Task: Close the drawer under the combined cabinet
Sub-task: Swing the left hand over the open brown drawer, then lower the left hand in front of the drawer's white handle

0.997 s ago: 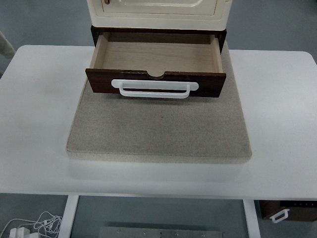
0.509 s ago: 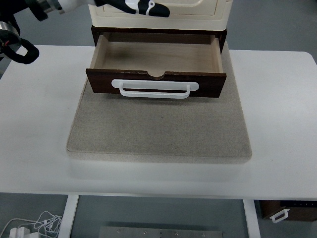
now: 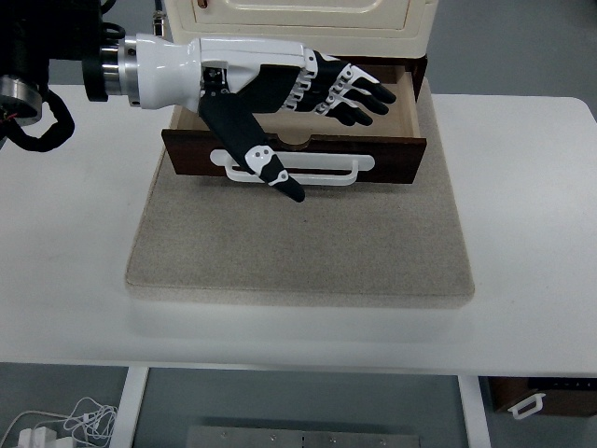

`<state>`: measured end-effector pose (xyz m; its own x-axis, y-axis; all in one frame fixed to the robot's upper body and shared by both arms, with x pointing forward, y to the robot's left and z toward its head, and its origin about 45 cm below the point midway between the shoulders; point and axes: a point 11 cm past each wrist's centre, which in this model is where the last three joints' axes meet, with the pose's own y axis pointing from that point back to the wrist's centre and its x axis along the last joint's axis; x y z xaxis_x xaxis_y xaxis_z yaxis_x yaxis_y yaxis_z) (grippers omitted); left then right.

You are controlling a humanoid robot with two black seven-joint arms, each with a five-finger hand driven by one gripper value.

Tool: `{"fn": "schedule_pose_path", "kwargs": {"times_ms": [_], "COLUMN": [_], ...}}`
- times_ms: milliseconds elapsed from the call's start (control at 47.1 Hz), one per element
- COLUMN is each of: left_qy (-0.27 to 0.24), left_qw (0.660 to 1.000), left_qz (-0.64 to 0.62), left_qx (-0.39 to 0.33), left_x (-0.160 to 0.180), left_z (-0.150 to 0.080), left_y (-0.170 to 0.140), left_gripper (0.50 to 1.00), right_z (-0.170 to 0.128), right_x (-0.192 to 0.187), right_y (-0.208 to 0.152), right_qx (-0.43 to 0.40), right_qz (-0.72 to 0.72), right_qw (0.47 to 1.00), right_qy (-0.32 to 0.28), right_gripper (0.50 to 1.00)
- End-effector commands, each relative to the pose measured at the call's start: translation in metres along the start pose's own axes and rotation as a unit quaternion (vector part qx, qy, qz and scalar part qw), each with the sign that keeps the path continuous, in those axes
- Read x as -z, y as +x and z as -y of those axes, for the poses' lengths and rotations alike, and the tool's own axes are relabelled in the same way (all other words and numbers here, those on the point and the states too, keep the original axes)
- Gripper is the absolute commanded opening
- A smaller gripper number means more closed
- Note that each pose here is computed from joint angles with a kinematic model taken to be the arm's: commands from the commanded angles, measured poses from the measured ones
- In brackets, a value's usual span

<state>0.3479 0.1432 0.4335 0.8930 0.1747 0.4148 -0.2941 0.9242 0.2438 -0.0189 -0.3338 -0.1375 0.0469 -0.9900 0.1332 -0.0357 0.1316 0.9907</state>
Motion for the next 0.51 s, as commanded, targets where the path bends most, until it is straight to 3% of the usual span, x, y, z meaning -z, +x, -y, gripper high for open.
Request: {"fn": "schedule_pose_path", "kwargs": {"times_ms": [0,255,488], "left_qy": [0.022,0.097,0.132], "left_qw": [1.000,0.995,0.989], "left_qz": [0.005,0.017,0.038], "left_qx": [0.001,0.036,0.048], "left_x": [0.007,0.044,0.051], "left_z": [0.001,0.012,0.018], "left_y": [-0.002,-0.023,-0.030], "left_gripper": [1.000,1.000,1.000], "right_z": [0.000,0.000,0.000], "right_x": [0.000,0.000,0.000], "right_y": [0.000,0.000,0.000], "right_qx": [0.000,0.000,0.000], "right_qz": [0.000,0.000,0.000], "right_qw": [1.000,1.000,1.000], "right_qy": [0.000,0.000,0.000], "right_gripper": [0.952,0.952,0.952]}}
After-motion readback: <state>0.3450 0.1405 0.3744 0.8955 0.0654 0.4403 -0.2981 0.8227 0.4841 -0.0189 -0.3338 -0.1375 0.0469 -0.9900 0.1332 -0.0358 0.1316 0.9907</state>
